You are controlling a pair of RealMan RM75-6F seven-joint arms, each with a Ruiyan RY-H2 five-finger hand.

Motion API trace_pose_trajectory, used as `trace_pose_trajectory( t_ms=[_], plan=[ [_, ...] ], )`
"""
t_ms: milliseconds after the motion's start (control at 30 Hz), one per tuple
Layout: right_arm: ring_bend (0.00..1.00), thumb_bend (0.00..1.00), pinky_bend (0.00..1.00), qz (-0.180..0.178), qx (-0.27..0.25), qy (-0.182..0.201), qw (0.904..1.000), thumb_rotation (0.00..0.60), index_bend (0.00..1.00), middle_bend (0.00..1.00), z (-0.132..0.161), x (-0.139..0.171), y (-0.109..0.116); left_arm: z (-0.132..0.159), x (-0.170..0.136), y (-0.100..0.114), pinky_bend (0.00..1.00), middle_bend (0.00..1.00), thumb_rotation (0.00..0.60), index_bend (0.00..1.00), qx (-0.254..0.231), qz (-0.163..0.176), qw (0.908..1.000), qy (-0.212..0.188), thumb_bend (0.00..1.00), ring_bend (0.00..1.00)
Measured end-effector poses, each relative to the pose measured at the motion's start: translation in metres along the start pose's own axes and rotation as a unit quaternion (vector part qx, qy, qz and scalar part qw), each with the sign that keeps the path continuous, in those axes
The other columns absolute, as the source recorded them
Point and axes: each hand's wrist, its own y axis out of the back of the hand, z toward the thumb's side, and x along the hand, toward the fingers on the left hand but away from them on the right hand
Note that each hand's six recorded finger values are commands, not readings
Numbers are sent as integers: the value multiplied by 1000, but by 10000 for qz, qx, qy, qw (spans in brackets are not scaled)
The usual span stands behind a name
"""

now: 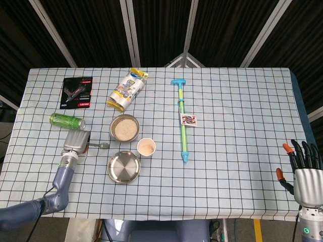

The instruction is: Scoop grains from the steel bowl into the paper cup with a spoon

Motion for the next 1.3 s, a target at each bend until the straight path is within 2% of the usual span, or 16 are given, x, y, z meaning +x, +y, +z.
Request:
trace_pose_trajectory(
  t_ms=[400, 633, 800, 1000, 1300],
  plan=[
    [0, 383, 0, 5, 1, 0, 10000, 600, 183, 129, 0, 0, 0, -2, -2, -3, 1000, 990, 600, 529, -35, -42, 10000, 30, 424, 1000],
    [0, 384, 0, 7, 6, -5, 10000, 600, 184, 129, 0, 0, 0, -5, -3, 7, 1000, 990, 600, 533, -166, 93, 9998, 32, 425, 1000],
    [0, 383, 0, 5, 6, -4, 10000, 600, 184, 129, 0, 0, 0, -9, -5, 23, 1000, 990, 600, 538, -271, 274, 9993, 32, 438, 1000],
    [0, 383, 0, 14, 5, -5, 10000, 600, 184, 129, 0, 0, 0, -14, -7, 54, 1000, 990, 600, 539, -270, 635, 9976, 9, 441, 1000],
    [0, 383, 0, -12, 12, -6, 10000, 600, 184, 130, 0, 0, 0, -4, 5, 93, 1000, 990, 600, 544, 413, 987, 9942, -86, 449, 1000]
  ],
)
